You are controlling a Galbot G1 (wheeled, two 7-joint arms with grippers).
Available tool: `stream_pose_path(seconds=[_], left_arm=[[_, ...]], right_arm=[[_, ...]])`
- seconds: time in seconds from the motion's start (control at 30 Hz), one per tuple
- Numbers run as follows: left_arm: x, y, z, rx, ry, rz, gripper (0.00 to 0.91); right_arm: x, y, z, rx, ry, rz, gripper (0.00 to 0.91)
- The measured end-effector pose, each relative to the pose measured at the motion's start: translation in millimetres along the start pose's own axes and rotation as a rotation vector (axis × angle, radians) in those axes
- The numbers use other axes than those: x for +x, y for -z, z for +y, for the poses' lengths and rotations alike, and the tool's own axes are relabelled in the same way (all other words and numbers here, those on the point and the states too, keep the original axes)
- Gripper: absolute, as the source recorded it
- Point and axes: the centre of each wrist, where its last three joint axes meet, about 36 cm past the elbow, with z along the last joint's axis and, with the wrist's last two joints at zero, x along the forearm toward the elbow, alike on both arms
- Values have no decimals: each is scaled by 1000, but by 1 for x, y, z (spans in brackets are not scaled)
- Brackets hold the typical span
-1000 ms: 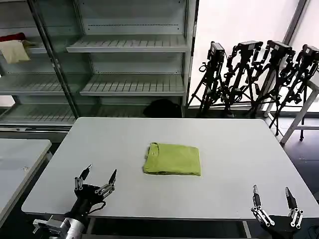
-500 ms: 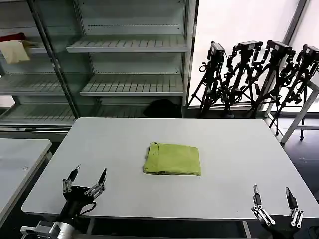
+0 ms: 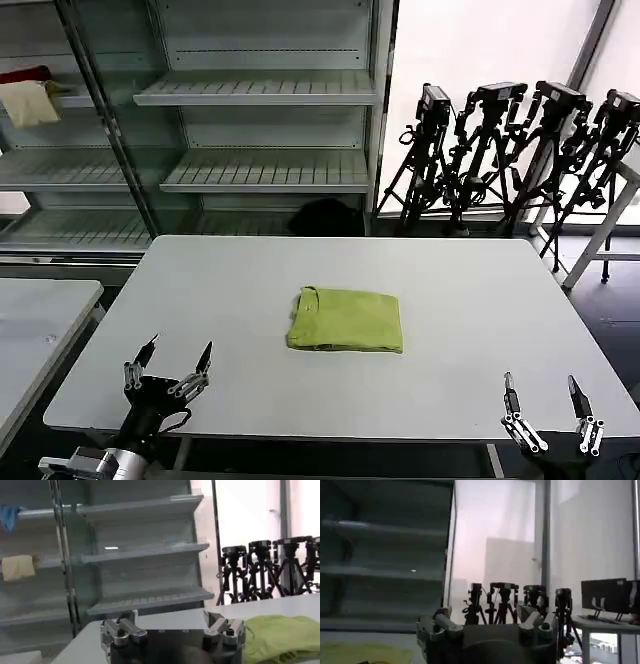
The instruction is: Fold and organize the clothes.
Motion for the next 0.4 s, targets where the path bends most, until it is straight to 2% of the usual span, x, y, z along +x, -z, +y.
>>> stream_pose_path(seconds=[0.4], left_arm=[[5, -2, -1, 3, 7, 12, 907]], right_arm=[[0, -1, 0, 2, 20, 12, 907]])
